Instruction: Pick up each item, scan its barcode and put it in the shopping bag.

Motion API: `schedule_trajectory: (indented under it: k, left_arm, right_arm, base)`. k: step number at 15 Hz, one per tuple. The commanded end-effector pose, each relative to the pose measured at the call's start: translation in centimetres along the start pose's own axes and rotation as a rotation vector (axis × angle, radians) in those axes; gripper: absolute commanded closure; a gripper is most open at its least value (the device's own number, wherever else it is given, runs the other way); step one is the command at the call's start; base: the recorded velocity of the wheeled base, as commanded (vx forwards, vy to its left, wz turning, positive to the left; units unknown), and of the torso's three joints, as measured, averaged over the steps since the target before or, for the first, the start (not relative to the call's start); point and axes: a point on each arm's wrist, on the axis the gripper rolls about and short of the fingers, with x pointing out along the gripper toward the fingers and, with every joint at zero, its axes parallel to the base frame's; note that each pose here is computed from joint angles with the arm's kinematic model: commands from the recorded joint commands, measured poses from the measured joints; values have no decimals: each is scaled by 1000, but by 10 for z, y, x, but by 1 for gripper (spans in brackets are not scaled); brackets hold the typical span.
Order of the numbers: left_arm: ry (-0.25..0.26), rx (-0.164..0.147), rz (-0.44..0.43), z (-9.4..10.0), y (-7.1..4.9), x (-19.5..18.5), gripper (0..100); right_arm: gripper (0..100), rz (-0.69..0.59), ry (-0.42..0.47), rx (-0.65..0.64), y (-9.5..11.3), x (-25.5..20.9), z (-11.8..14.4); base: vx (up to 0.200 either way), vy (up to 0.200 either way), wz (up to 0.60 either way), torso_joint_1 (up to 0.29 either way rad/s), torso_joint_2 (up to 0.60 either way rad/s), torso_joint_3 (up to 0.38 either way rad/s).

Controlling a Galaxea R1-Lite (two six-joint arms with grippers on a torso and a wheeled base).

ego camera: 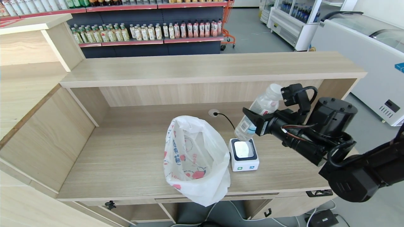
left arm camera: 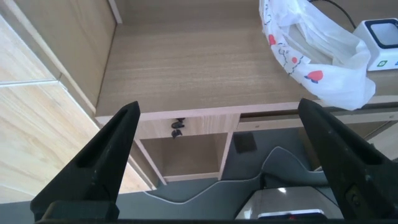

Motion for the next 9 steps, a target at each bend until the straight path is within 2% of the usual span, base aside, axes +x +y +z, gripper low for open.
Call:
schedule_trajectory:
  k: [1, 5, 9]
  left_arm:
    - [0, 1, 0, 0, 0, 0, 0]
    - [0, -2, 0, 0, 0, 0, 0]
    - [0, -2, 0, 0, 0, 0, 0]
  right_arm:
    - [100, 27, 27, 11, 8, 10, -14]
    - [100, 45, 92, 40, 15, 19, -42]
    - [100, 54, 109, 45, 18, 32, -63]
  base:
    - [0, 200, 0, 7, 2, 2]
    - [0, 200, 0, 2, 2, 2]
    - [0, 0, 0, 0, 0, 0]
